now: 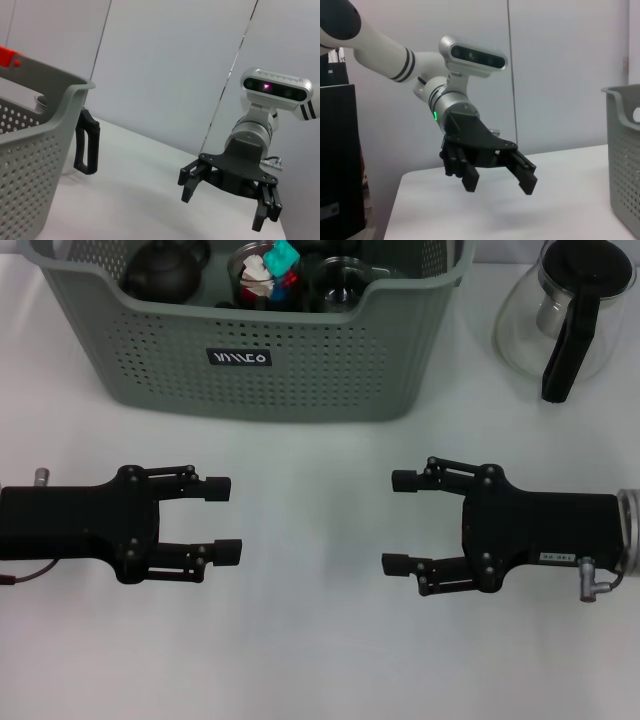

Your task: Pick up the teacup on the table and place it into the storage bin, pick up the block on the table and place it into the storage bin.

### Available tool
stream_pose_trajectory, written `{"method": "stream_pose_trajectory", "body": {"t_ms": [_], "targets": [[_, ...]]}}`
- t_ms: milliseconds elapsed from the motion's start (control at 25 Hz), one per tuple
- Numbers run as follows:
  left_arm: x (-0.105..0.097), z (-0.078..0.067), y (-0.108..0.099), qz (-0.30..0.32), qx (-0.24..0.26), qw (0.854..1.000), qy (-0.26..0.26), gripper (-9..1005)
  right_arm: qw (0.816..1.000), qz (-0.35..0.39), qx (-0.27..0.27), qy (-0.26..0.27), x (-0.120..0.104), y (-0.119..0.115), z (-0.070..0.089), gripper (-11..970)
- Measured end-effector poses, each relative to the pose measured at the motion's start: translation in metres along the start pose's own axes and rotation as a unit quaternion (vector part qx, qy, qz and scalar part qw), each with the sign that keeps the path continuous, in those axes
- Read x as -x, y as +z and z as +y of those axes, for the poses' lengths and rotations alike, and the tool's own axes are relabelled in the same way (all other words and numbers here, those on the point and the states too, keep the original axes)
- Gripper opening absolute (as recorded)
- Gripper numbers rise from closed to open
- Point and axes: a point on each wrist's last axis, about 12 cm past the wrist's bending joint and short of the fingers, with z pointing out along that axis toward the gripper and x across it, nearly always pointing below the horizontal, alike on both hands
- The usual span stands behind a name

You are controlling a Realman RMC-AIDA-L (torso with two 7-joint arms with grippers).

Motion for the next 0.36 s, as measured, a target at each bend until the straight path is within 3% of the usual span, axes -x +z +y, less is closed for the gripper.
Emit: {"method": "stream_pose_trajectory", "body": {"t_ms": [360], "targets": [[0.0012, 0.0005, -0.0005, -0.001, 0.001, 1.0, 0.002, 792, 1.0, -0.004, -0.005, 0.006, -0.0005, -0.0008, -0.0002, 922]]}}
